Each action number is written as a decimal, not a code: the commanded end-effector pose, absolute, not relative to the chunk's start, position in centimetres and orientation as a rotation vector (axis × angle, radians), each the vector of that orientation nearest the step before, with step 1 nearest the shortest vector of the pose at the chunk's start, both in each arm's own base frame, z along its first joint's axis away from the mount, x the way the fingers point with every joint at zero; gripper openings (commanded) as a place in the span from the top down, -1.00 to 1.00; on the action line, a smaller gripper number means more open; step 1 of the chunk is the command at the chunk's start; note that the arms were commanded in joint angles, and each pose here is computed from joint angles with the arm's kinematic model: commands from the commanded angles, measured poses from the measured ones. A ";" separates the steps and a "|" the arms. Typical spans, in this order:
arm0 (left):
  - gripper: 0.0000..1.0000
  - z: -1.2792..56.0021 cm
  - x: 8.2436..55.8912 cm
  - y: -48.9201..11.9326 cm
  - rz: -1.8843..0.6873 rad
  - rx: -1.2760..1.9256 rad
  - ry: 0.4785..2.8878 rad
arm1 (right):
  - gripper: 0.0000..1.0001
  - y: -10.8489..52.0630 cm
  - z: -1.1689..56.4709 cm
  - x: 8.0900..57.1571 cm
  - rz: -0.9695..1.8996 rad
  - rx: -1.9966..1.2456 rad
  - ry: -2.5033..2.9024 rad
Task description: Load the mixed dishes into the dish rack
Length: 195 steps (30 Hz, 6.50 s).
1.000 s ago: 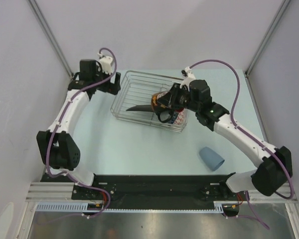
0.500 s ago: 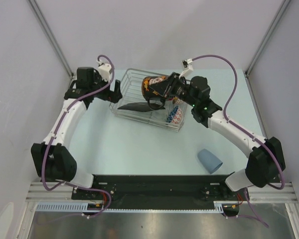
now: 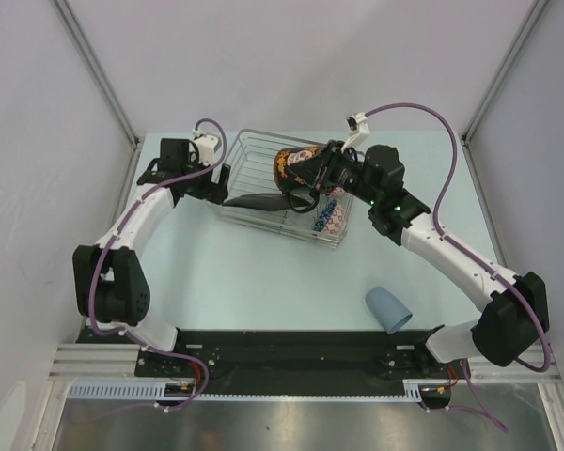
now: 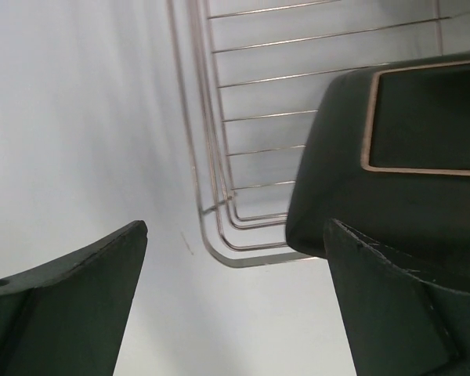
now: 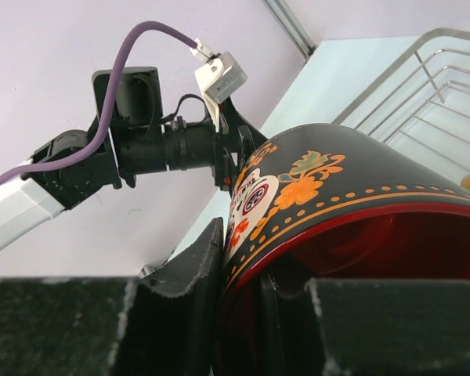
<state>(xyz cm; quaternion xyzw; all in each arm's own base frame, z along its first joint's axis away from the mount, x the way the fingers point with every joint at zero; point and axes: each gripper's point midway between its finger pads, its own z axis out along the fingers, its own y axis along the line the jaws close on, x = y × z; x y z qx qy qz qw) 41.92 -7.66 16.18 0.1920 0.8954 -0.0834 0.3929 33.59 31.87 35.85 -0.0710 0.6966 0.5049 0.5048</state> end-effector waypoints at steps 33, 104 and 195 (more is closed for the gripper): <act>-1.00 35.2 34.6 -20.0 -1.225 0.606 1.880 | 1.00 25.8 49.5 37.9 1.437 0.051 0.728; 0.30 33.5 36.4 -28.5 -1.701 0.391 1.911 | 1.00 32.9 48.7 35.2 1.888 0.060 0.647; 0.99 19.7 54.4 -15.8 -0.438 0.520 2.121 | -0.99 19.2 42.5 34.5 1.644 0.063 1.039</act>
